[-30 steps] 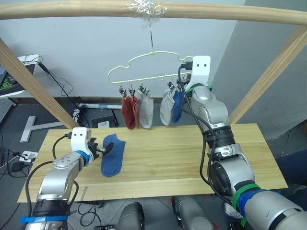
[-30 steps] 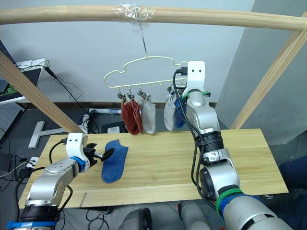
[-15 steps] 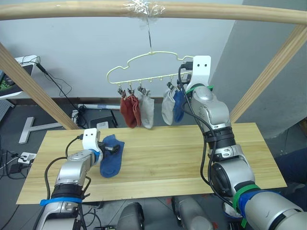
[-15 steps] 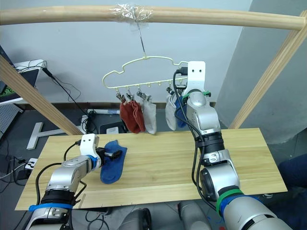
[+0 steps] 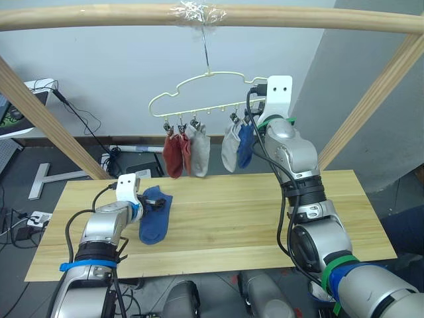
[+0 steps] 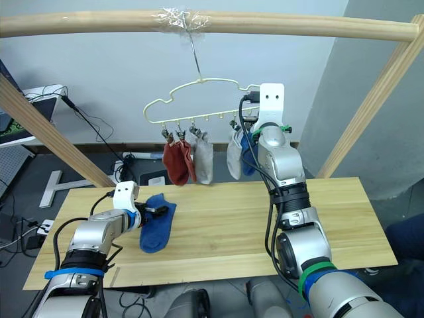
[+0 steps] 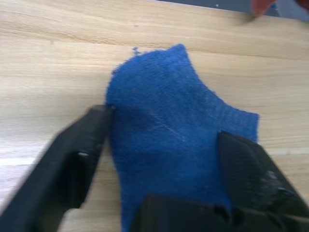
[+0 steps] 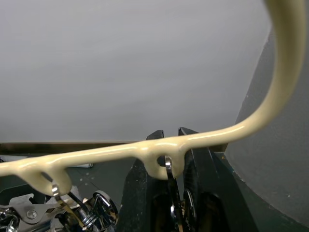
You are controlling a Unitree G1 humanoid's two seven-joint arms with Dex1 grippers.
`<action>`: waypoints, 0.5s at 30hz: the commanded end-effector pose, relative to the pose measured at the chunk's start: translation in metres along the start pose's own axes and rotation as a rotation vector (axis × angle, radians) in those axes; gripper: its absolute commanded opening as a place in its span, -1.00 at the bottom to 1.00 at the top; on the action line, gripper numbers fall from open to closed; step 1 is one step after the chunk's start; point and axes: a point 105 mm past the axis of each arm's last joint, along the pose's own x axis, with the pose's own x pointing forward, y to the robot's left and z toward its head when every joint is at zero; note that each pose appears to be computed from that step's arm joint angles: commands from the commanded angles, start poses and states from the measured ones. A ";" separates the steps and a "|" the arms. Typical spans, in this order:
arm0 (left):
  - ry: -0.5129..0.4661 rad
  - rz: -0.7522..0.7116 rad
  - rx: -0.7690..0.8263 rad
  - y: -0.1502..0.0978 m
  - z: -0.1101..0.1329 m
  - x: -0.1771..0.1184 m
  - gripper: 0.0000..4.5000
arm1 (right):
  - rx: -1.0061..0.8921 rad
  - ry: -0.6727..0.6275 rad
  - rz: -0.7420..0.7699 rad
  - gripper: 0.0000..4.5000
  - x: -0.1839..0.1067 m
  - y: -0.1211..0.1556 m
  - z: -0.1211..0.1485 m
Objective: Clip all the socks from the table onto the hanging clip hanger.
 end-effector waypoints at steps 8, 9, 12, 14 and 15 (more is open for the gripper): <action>0.106 -0.034 -0.004 -0.008 -0.034 0.004 -0.69 | 0.001 -0.067 -0.010 -0.98 -0.004 -0.001 0.019; 0.104 -0.037 -0.002 -0.008 -0.034 0.004 -0.80 | 0.002 -0.067 -0.010 -0.98 -0.004 -0.001 0.018; 0.083 -0.064 0.010 -0.013 -0.031 0.004 -0.99 | 0.002 -0.066 -0.010 -0.98 -0.004 -0.001 0.018; 0.060 -0.090 0.020 -0.018 -0.027 0.003 -0.99 | 0.002 -0.065 -0.010 -0.98 -0.004 -0.001 0.018; 0.040 -0.108 0.029 -0.021 -0.024 0.002 -0.99 | 0.002 -0.066 -0.010 -0.98 -0.004 -0.001 0.018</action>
